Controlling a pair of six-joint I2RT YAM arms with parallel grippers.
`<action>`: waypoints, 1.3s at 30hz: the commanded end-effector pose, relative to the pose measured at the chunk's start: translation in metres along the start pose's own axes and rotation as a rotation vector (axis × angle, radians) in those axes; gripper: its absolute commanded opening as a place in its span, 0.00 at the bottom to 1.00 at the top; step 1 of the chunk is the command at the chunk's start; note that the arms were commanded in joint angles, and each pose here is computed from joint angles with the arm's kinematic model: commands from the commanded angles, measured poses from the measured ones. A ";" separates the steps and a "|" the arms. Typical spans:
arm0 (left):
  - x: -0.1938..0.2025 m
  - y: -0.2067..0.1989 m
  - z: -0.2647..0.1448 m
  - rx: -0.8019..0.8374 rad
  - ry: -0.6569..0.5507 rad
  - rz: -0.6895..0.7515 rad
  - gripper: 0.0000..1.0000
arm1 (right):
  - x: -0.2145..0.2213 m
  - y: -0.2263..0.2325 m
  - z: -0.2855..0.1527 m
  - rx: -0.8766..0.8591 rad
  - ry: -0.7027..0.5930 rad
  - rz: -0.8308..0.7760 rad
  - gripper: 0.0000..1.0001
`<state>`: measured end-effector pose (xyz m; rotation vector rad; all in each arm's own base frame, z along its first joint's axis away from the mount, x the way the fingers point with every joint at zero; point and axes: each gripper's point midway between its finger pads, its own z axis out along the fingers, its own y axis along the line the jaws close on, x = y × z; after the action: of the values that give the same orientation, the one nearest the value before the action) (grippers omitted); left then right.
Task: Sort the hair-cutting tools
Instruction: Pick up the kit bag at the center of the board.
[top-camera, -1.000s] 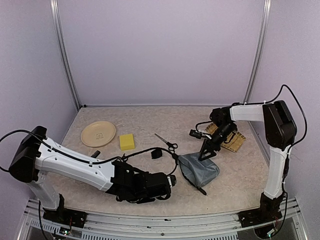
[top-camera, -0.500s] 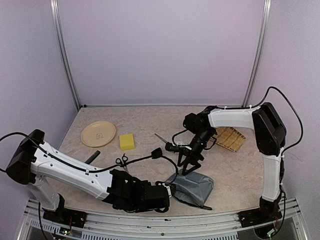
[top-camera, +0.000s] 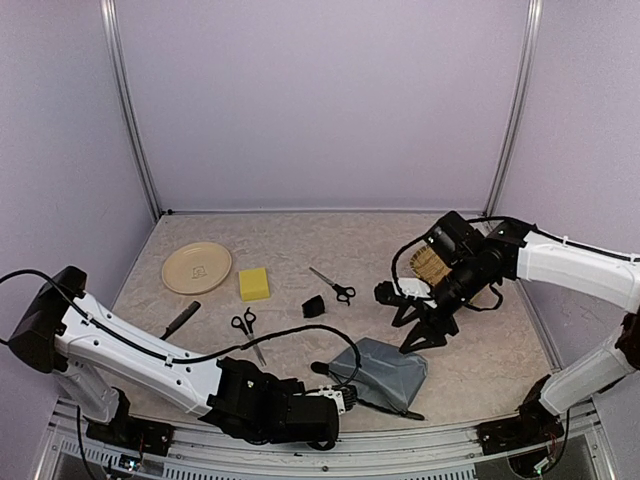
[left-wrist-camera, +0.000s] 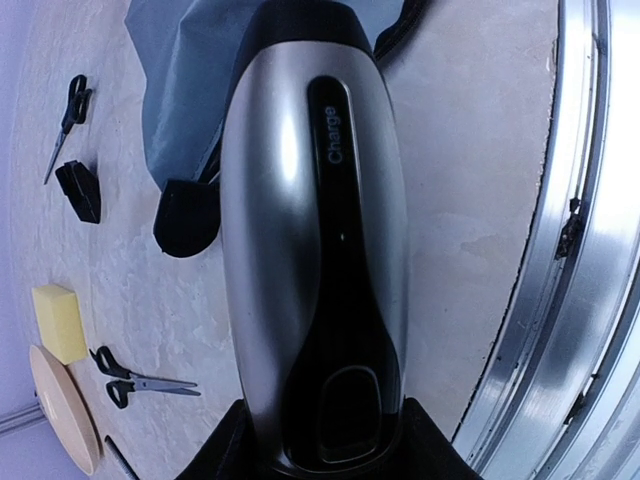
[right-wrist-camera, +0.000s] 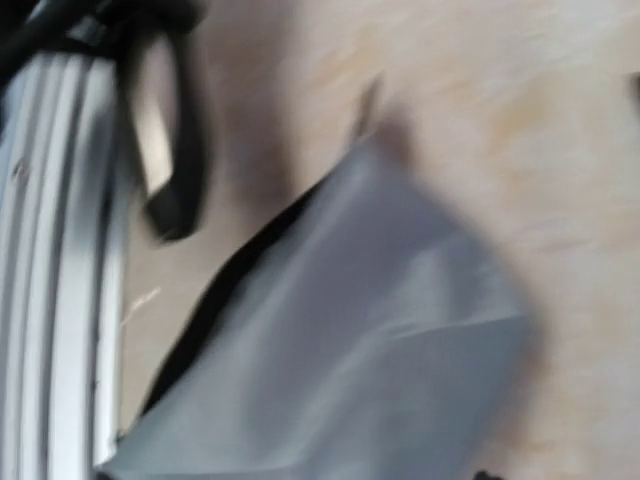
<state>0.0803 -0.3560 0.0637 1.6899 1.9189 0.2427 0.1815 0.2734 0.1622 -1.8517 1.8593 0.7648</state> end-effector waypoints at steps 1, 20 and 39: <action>0.002 0.004 -0.002 -0.010 -0.030 -0.083 0.05 | 0.022 0.021 0.022 0.011 0.095 -0.015 0.61; 0.024 0.088 -0.020 -0.131 -0.142 -0.494 0.04 | 0.014 0.028 0.091 0.134 0.422 -0.050 0.59; 0.040 0.142 -0.044 -0.231 -0.180 -0.669 0.05 | 0.027 0.031 0.108 0.180 0.578 -0.125 0.17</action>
<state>0.1678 -0.2869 0.1384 0.9281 2.1203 0.0455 0.1340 0.3202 0.0585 -2.1909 2.0279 0.0745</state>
